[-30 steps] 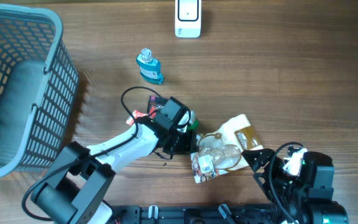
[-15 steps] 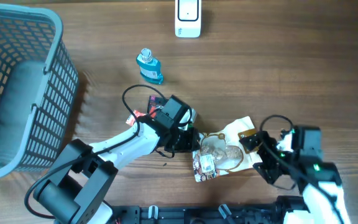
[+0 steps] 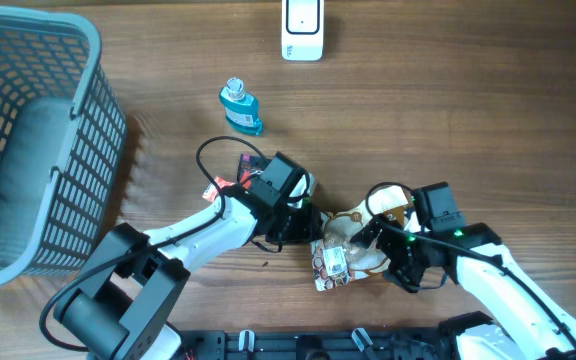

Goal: Scan the item barcode

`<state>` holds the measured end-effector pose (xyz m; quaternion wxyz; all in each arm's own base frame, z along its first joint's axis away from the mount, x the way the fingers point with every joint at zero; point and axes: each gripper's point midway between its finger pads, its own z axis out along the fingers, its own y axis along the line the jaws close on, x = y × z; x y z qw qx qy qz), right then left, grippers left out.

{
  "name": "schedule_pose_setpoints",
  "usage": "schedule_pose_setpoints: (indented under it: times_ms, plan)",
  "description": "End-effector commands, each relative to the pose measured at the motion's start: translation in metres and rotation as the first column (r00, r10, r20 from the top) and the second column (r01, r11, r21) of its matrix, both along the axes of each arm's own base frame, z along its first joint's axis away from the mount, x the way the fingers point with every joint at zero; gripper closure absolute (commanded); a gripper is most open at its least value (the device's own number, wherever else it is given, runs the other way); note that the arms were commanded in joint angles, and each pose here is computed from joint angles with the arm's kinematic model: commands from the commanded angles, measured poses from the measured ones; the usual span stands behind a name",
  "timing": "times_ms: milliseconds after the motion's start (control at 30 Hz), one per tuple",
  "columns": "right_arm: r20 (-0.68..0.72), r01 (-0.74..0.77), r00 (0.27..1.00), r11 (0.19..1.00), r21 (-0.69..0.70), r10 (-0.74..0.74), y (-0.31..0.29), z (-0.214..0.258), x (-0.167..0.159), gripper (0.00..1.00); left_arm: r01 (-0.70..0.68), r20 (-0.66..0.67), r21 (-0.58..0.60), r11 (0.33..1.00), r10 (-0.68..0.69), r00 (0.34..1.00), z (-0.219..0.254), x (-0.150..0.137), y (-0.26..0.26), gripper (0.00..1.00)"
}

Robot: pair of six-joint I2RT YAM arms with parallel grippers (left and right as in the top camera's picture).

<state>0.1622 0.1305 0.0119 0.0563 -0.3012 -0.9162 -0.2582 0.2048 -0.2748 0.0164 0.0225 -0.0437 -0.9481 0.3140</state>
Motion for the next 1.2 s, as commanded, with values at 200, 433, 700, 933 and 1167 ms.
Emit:
schedule_pose_setpoints:
  times_ms: [200,433,700,933,1167]
  plan:
    - [-0.167,0.112,0.976,0.979,-0.173,-0.141,-0.017,-0.021,-0.031,0.00,-0.058,-0.097,0.067,0.996,0.064,0.993,-0.020,-0.012,0.011,0.96]
    - [-0.019,0.269,0.958,0.923,-0.273,-0.285,-0.036,-0.027,0.003,0.00,-0.062,-0.100,0.068,0.996,0.068,0.993,-0.020,-0.012,0.011,0.96]
    - [0.126,0.360,0.933,0.863,-0.353,-0.338,-0.057,-0.026,0.027,0.00,-0.061,-0.104,0.066,0.996,0.068,0.992,-0.020,-0.013,0.010,0.96]
    - [0.243,0.295,0.942,0.916,-0.273,-0.231,-0.041,-0.019,0.058,0.00,-0.061,-0.105,0.066,0.996,0.068,0.992,-0.020,-0.013,0.010,0.96]
    - [0.255,0.228,0.946,0.970,-0.090,-0.198,-0.004,-0.011,0.075,0.00,-0.060,-0.104,0.066,0.996,0.067,0.992,-0.020,-0.013,0.010,0.96]
